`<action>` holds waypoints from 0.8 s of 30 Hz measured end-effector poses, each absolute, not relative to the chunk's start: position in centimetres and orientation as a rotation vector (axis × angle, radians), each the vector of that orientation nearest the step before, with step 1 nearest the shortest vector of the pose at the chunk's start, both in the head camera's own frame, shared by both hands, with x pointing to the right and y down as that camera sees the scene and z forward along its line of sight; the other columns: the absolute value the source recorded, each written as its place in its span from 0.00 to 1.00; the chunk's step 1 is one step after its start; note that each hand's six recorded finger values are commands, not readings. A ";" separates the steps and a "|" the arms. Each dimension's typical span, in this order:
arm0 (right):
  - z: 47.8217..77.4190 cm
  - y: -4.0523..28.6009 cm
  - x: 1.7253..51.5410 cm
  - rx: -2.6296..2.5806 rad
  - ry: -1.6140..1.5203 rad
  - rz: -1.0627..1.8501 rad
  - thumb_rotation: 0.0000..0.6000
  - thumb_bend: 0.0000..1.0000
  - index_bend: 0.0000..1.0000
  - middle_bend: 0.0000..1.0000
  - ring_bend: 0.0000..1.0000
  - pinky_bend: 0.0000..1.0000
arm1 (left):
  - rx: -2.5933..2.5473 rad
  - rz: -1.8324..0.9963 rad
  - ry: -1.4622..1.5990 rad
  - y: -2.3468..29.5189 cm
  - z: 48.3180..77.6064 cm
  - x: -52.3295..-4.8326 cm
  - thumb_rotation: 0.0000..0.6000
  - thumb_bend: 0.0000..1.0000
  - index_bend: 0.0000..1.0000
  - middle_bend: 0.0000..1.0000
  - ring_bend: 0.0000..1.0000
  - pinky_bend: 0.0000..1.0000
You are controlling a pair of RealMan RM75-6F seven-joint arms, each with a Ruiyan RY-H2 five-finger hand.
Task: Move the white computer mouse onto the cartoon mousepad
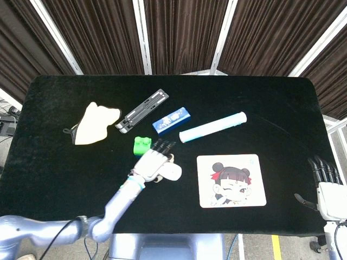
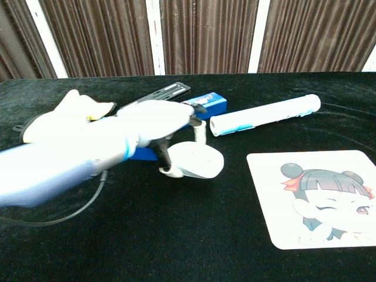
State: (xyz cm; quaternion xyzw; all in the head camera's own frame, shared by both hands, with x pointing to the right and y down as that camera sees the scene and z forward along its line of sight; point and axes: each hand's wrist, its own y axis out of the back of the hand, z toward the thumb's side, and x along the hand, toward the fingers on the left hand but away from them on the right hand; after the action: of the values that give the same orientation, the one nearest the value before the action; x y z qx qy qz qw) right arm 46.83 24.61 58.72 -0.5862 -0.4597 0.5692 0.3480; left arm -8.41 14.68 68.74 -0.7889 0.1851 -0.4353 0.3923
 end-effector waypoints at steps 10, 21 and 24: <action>58.8 24.5 47.7 -1.509 -1.227 1.500 1.00 0.11 0.00 0.00 0.00 0.00 | -1.992 -1.086 0.412 14.4 70.2 -2.8 1.00 0.26 0.44 0.00 0.00 0.00; 58.3 24.4 48.1 -1.501 -1.259 1.491 1.00 0.11 0.00 0.00 0.00 0.00 | -2.010 -1.121 0.381 15.5 71.8 -0.2 1.00 0.23 0.18 0.00 0.00 0.00; 58.3 24.4 48.1 -1.500 -1.260 1.490 1.00 0.11 0.00 0.00 0.00 0.00 | -2.015 -1.132 0.387 15.6 71.9 0.0 1.00 0.17 0.08 0.00 0.00 0.00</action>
State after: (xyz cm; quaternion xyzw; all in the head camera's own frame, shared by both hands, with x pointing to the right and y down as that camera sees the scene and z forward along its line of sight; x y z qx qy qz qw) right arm 48.10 24.38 58.29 -0.5744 -0.4827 0.5708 0.3335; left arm -0.05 15.62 71.94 -0.7922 0.1523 -0.4452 0.3886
